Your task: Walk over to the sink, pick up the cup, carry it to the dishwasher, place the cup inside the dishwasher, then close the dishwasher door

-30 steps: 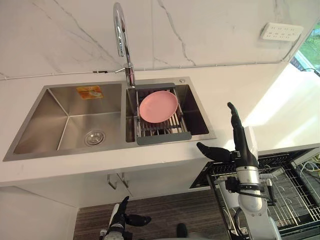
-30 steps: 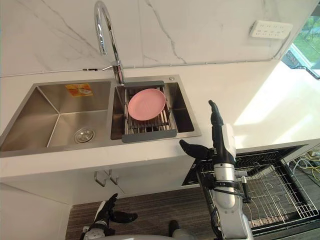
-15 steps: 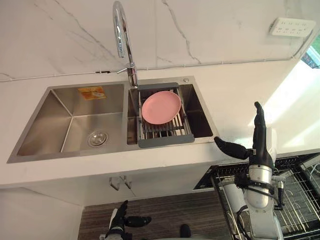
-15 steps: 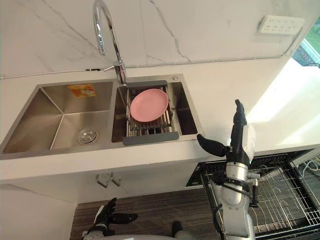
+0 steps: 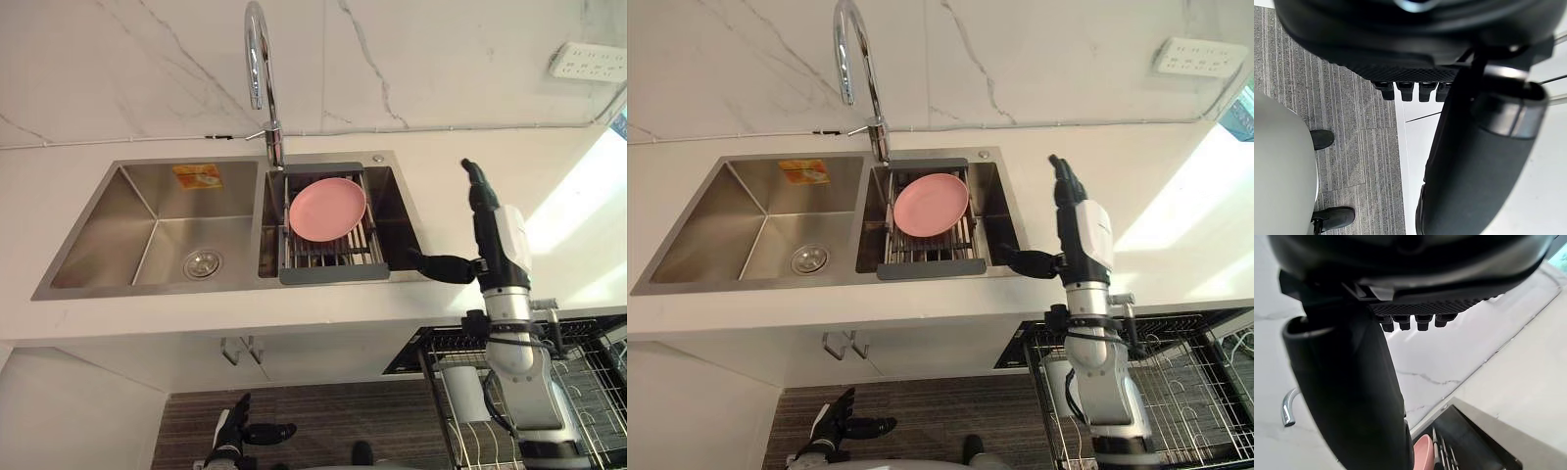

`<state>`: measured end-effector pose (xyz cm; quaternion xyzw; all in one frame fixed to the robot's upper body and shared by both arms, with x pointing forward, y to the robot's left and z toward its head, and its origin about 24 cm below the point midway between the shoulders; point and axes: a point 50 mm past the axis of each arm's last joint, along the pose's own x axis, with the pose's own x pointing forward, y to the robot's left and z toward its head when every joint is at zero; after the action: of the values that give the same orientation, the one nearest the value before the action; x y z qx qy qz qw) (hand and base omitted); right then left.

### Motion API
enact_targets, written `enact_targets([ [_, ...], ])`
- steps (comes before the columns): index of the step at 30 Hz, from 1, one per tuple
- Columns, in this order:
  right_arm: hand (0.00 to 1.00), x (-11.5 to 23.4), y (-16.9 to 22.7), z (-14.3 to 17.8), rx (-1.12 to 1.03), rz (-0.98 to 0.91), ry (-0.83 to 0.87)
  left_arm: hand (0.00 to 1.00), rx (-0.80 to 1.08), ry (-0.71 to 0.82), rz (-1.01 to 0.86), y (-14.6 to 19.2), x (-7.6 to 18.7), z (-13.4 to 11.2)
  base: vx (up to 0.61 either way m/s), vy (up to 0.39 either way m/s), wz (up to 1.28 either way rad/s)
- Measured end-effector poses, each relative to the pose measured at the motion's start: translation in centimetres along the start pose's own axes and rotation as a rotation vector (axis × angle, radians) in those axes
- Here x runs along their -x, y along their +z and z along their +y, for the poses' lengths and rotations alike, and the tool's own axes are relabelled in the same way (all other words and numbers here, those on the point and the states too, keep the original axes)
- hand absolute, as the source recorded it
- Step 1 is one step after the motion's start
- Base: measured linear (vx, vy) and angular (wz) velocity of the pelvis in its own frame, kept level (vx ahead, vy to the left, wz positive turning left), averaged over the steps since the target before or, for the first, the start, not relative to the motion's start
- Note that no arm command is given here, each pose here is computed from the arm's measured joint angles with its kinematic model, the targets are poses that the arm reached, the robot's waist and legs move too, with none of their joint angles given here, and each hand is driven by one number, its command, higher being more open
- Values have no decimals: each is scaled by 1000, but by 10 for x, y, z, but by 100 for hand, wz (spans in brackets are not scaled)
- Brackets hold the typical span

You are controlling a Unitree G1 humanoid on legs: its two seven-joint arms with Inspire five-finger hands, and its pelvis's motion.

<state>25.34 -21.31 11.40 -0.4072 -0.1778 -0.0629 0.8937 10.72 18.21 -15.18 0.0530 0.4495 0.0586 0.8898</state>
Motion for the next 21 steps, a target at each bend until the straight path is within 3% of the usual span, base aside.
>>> enact_targets([
  [13, 100, -37, 7, 24, 143, -131, 242, 100, -5, -9, -24, 3, 0, 3, -31, 1, 5],
  [21, 100, -58, 5, 27, 265, -148, 275, 100, -3, -8, -26, 3, 0, 3, -16, 2, 1],
])
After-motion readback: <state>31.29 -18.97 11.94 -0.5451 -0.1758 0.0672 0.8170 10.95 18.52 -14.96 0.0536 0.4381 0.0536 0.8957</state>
